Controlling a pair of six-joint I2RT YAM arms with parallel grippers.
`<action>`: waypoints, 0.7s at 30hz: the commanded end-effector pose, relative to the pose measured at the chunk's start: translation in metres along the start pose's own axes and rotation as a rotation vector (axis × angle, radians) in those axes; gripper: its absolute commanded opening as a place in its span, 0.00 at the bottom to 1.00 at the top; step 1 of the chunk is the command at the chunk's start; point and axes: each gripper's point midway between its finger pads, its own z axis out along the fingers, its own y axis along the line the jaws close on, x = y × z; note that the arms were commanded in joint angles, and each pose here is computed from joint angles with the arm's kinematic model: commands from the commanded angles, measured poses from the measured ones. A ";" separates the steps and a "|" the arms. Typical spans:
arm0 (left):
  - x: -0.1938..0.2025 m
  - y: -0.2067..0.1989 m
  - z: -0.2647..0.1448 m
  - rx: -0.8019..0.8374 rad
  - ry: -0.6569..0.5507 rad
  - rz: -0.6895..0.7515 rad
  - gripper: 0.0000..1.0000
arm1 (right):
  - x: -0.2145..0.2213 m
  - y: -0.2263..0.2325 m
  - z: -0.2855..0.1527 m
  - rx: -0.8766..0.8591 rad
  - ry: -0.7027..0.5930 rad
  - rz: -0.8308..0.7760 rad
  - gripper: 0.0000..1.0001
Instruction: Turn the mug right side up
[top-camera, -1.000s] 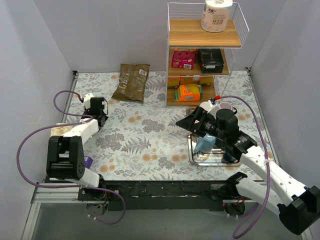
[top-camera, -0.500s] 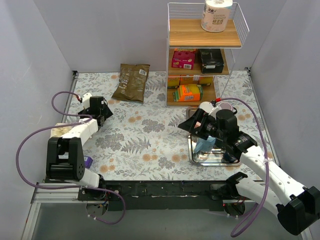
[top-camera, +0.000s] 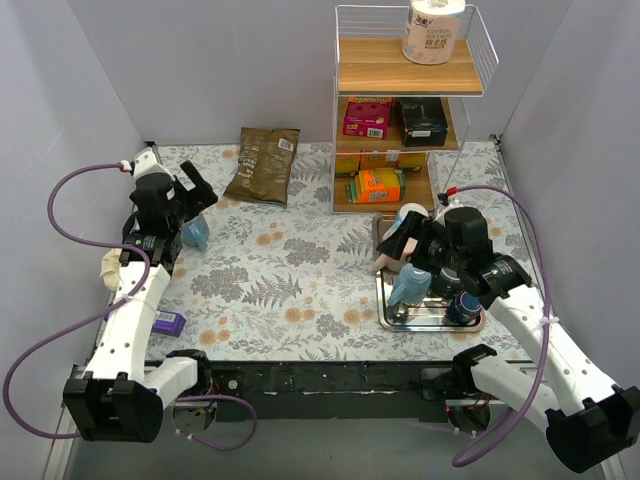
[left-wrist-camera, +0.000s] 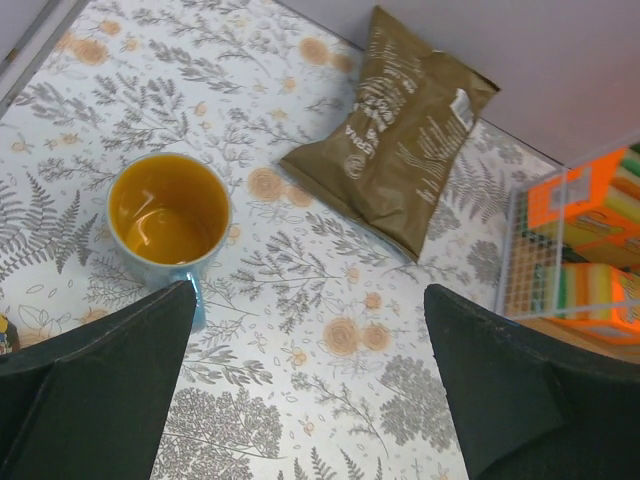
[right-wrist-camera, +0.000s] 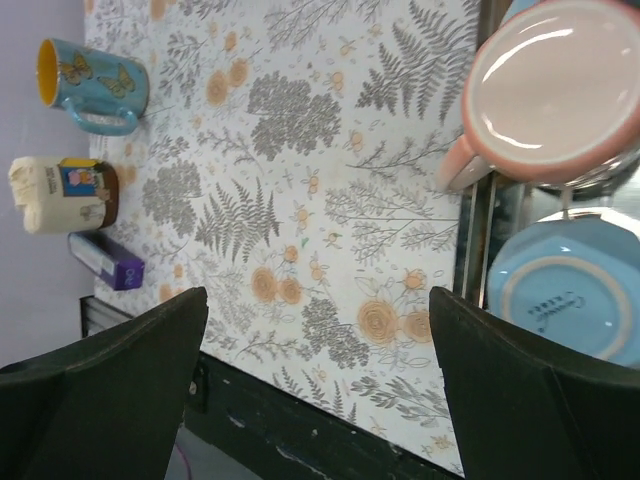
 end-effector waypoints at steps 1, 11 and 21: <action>0.014 -0.016 -0.028 0.118 0.139 0.064 0.98 | -0.031 -0.012 -0.029 0.165 -0.074 -0.158 0.99; 0.023 -0.025 -0.061 0.215 0.118 -0.077 0.98 | -0.029 -0.070 -0.056 0.485 -0.142 -0.039 0.95; 0.045 -0.053 -0.079 0.427 0.195 -0.083 0.98 | 0.007 -0.080 -0.036 0.497 -0.164 0.161 0.93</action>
